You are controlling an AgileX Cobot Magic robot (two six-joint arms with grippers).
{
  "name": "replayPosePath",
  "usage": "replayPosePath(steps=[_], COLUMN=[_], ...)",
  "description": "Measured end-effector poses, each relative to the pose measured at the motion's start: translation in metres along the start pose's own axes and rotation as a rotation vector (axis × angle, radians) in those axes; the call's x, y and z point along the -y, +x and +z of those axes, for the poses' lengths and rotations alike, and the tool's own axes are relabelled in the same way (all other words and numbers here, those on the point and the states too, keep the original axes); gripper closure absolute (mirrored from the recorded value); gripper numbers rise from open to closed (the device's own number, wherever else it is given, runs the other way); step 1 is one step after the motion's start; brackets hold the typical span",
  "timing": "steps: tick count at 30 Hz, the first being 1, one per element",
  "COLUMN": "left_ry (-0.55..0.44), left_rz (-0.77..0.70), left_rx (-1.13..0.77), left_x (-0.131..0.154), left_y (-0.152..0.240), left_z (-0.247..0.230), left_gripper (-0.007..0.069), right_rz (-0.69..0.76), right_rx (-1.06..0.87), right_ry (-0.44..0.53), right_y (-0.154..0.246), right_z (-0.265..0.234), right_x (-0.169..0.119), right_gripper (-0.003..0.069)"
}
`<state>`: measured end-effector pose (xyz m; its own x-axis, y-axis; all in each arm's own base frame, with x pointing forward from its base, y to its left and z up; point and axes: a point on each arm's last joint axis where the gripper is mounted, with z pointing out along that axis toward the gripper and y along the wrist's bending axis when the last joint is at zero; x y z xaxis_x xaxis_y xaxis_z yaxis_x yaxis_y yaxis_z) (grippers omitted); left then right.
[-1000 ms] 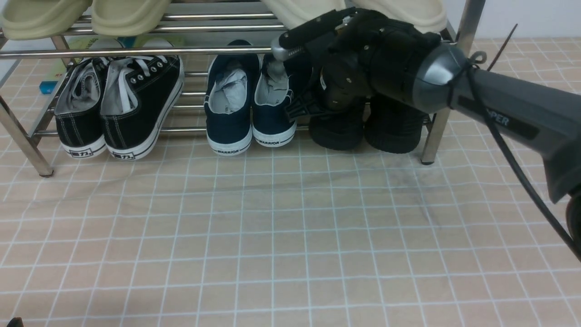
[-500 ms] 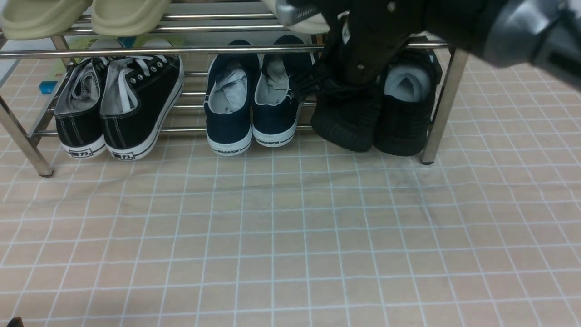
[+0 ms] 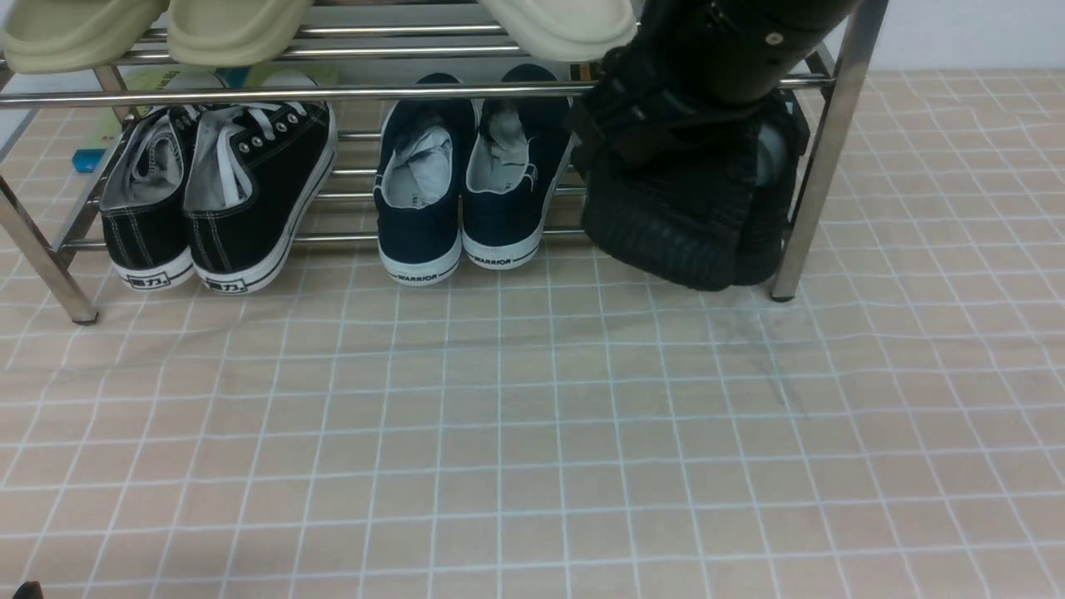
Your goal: Take the shoes off the shelf from the light coffee tablecloth by hand.
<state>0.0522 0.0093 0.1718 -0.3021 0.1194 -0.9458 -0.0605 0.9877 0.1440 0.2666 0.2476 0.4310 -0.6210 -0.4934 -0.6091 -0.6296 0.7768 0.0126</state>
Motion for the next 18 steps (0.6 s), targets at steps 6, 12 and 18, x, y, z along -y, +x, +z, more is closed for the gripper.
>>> replayPosePath(steps=[6, 12, 18], left_ry=[0.0, 0.0, 0.0], left_rz=[0.0, 0.0, 0.0], left_rx=[0.0, 0.0, 0.0], left_x=[0.0, 0.0, 0.0], left_y=[0.0, 0.0, 0.0], left_z=[0.0, 0.0, 0.0], left_gripper=[0.0386, 0.0386, 0.0386], right_rz=[-0.081, -0.074, -0.053], right_rx=[0.005, -0.066, -0.188], right_ry=[-0.073, -0.13, -0.125], right_y=[0.014, 0.041, 0.072], right_z=[-0.019, -0.02, -0.002], right_x=[-0.037, -0.065, -0.088], right_gripper=[0.0647, 0.0645, 0.0645])
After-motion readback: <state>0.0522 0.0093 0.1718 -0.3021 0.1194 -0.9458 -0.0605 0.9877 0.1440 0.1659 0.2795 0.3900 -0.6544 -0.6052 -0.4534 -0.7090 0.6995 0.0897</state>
